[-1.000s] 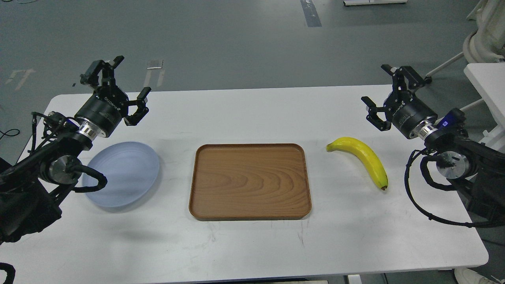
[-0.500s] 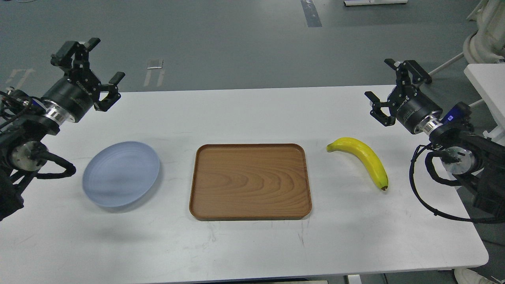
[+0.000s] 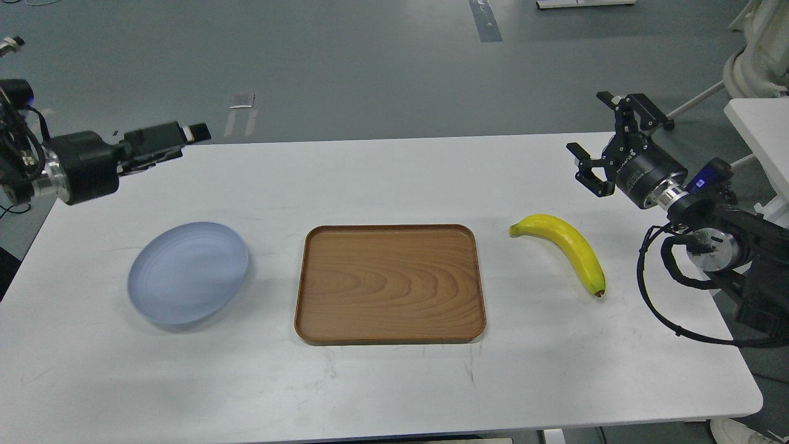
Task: Place banana on plate with both arms
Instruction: 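Lower the left gripper and grasp the rim of the blue plate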
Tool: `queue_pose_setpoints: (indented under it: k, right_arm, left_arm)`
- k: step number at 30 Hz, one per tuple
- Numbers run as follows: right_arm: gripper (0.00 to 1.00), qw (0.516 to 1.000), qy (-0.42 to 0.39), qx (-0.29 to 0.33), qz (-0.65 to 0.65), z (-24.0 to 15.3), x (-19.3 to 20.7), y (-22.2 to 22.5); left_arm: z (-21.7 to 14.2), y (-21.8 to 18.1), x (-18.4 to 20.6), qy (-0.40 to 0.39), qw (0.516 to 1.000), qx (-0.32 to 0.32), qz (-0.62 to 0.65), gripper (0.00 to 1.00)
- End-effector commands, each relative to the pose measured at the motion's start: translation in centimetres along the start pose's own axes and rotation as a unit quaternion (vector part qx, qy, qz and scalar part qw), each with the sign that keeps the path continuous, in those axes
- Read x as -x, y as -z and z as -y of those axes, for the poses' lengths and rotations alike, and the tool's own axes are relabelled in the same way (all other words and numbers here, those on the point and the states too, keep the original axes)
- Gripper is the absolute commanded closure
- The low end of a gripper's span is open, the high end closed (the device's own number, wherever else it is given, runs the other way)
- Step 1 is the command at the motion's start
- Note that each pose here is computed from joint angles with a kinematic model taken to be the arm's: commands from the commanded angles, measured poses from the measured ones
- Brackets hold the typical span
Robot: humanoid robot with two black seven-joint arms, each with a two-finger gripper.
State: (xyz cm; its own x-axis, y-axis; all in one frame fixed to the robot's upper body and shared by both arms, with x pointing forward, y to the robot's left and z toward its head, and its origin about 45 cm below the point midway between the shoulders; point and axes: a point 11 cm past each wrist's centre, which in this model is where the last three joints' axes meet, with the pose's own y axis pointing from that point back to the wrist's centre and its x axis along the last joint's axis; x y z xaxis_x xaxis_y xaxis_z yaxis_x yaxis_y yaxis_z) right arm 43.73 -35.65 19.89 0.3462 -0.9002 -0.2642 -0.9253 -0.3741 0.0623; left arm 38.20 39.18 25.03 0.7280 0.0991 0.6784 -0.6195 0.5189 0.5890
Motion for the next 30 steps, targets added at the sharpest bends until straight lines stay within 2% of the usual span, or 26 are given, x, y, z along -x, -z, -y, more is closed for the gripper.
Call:
queue_pose_setpoints:
  k: [1, 3, 12, 19, 23, 25, 27, 28, 30]
  right_arm:
    - [0.0, 1.0, 0.002, 0.0, 0.0, 0.1, 0.1, 0.0]
    - [0.0, 1.0, 0.002, 0.0, 0.0, 0.1, 0.1, 0.0]
    - [0.0, 1.0, 0.004, -0.001, 0.0, 0.2, 0.3, 0.0]
    - [0.0, 1.0, 0.006, 0.0, 0.0, 0.3, 0.4, 0.0]
    - [0.0, 1.0, 0.006, 0.0, 0.0, 0.3, 0.4, 0.0]
    - [0.0, 1.0, 0.005, 0.0, 0.0, 0.2, 0.4, -0.1]
    - [0.0, 1.0, 0.005, 0.001, 0.001, 0.2, 0.4, -0.1]
    - [0.0, 1.0, 0.006, 0.001, 0.001, 0.2, 0.4, -0.2]
    - [0.0, 1.0, 0.006, 0.001, 0.002, 0.2, 0.5, -0.2]
  left_arm:
    - [-0.6, 4.3, 3.5, 0.044, 0.995, -0.079, 0.052, 0.0]
    - [-0.8, 6.5, 5.1, 0.05, 0.991, -0.11, 0.061, 0.0]
    - [-1.2, 10.9, 8.8, 0.048, 0.984, -0.168, 0.021, 0.01]
    - [-0.1, 11.6, 11.6, 0.049, 0.984, -0.172, -0.02, 0.06]
    - [0.0, 11.7, 11.6, 0.04, 0.984, -0.172, -0.036, 0.22]
    - [0.0, 11.7, 11.5, 0.035, 0.984, -0.171, -0.042, 0.34]
    - [0.1, 11.6, 11.4, 0.032, 0.984, -0.169, -0.045, 0.55]
    - [0.1, 11.6, 11.4, 0.032, 0.984, -0.169, -0.045, 0.69]
    - [0.1, 11.6, 11.4, 0.032, 0.984, -0.169, -0.045, 0.79]
